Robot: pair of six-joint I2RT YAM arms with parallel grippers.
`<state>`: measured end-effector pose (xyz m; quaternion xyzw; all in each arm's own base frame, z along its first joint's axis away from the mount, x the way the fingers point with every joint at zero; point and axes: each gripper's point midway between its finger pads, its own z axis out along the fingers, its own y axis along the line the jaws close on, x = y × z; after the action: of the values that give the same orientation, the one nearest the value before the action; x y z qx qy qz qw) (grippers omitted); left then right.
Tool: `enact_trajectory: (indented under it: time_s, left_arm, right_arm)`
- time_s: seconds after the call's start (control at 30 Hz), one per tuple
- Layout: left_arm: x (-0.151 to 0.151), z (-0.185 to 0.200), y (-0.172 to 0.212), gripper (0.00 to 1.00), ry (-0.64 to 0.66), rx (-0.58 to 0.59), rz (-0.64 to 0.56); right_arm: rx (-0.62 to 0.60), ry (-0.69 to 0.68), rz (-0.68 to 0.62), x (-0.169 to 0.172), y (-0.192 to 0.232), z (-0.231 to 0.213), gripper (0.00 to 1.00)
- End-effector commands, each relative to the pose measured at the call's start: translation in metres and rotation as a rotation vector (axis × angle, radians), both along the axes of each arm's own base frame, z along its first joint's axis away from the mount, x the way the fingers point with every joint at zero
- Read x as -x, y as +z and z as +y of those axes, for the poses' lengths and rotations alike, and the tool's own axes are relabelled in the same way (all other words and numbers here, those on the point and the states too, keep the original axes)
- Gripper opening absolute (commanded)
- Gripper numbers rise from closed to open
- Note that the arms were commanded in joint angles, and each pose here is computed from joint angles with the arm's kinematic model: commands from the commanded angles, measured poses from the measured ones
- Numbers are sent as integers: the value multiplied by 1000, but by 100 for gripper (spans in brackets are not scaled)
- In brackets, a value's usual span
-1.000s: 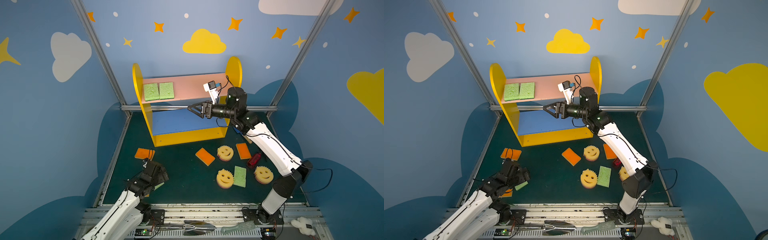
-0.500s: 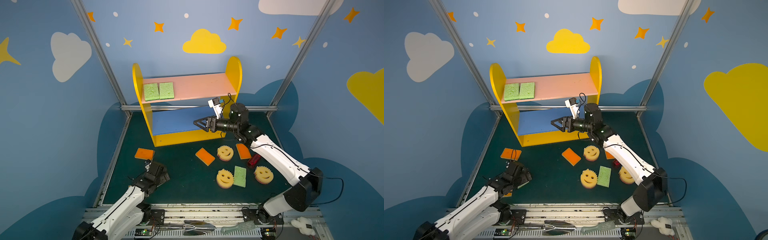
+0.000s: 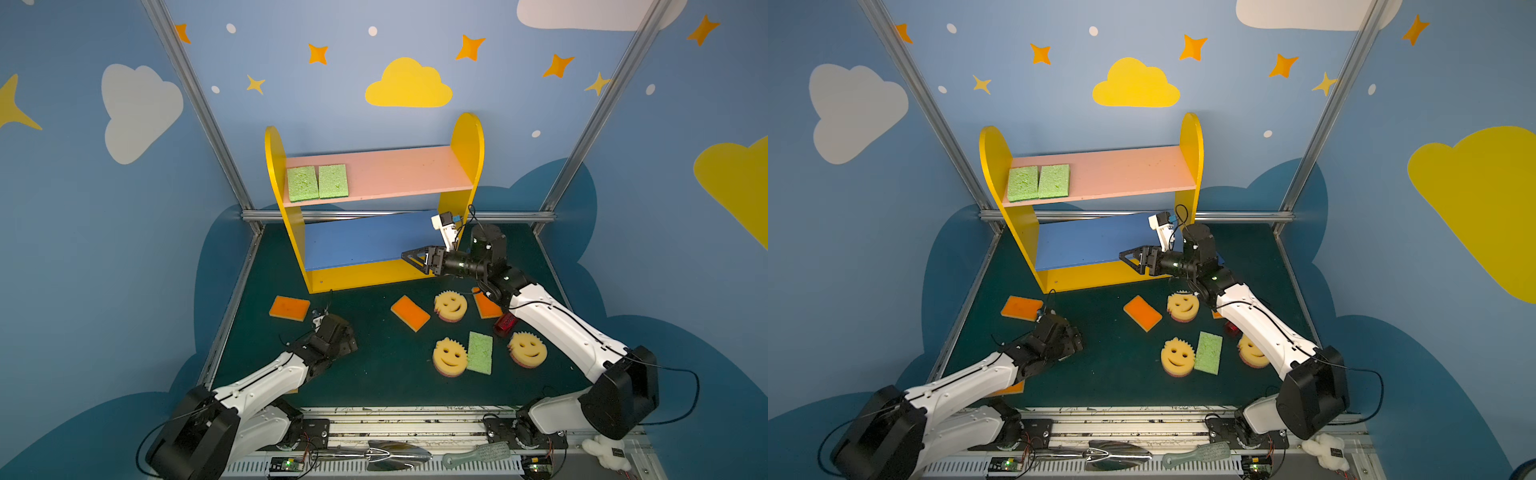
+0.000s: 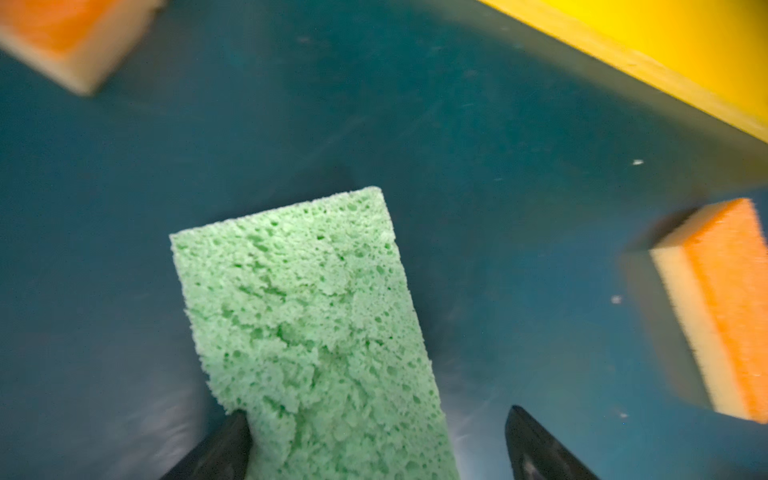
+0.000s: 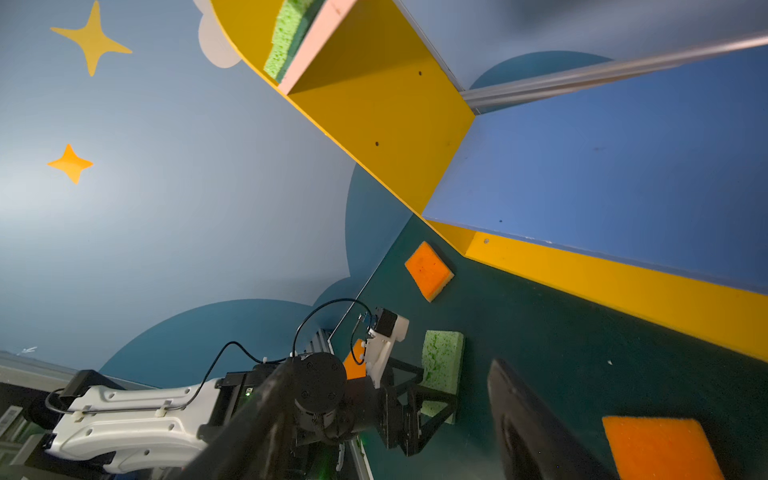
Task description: Place and organize the cleaning sponges onto the shelf
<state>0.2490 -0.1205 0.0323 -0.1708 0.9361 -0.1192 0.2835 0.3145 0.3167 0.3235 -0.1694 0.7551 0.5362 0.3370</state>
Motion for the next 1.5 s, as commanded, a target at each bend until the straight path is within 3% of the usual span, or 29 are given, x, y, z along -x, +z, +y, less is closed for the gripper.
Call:
enact_trajectory:
  time_s: [0.0, 0.27, 0.53, 0.8, 1.07, 1.47]
  left_arm:
    - [-6, -33, -2, 95, -29, 74, 4]
    - [-26, -65, 23, 100, -72, 68, -12]
    - [-19, -48, 62, 99, -41, 96, -54]
    - [-3, -16, 43, 83, 52, 159, -64]
    - [-2, 1, 15, 82, 118, 166, -9]
    - [-24, 22, 3, 79, 190, 205, 14]
  right_arm:
    - [-35, -18, -20, 5, 10, -12, 73]
    - [16, -90, 39, 6, -17, -41, 73]
    - [27, -117, 117, 5, -49, -53, 73]
    - [50, -76, 203, 4, -77, -48, 72]
    - [82, -72, 255, 2, -91, -48, 72]
    - [96, -84, 299, -7, -106, -48, 72]
